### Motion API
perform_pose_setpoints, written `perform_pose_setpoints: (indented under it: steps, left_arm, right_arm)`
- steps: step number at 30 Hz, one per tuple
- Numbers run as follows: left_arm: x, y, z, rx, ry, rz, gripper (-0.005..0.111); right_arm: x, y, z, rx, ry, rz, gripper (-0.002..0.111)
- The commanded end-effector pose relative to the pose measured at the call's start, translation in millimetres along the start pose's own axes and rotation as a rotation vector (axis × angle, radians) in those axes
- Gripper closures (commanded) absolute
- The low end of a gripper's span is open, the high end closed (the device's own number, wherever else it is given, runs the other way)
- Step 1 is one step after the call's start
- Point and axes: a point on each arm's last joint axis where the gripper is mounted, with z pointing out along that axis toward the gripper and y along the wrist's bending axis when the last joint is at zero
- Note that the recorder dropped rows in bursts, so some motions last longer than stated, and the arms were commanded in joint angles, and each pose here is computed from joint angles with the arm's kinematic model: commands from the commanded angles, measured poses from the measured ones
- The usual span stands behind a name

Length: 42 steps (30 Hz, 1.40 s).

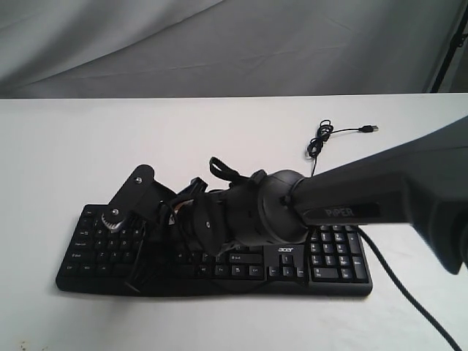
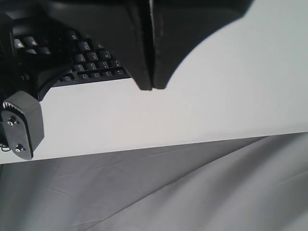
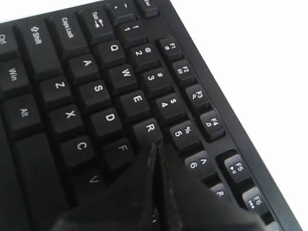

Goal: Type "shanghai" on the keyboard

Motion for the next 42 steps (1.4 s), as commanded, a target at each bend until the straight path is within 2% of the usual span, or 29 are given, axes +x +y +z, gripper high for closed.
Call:
perform_pose_setpoints:
  steps: [1,8,42]
  left_arm:
    - [0.8,-0.2,0.1,0.004,-0.004,-0.001,0.107]
    - [0.8,-0.2,0.1,0.004,-0.004,-0.001,0.107]
    - [0.8,-0.2,0.1,0.004,-0.004,-0.001,0.107]
  right_arm:
    - [-12.1,-6.2,-12.7,0.021,-0.045,-0.017,0.108]
    - [0.8,-5.1,-27.7,0.051,-0.048,-0.003,0.108]
    - [13.0,2.6,-16.2,0.031,-0.005,0.009,0.108]
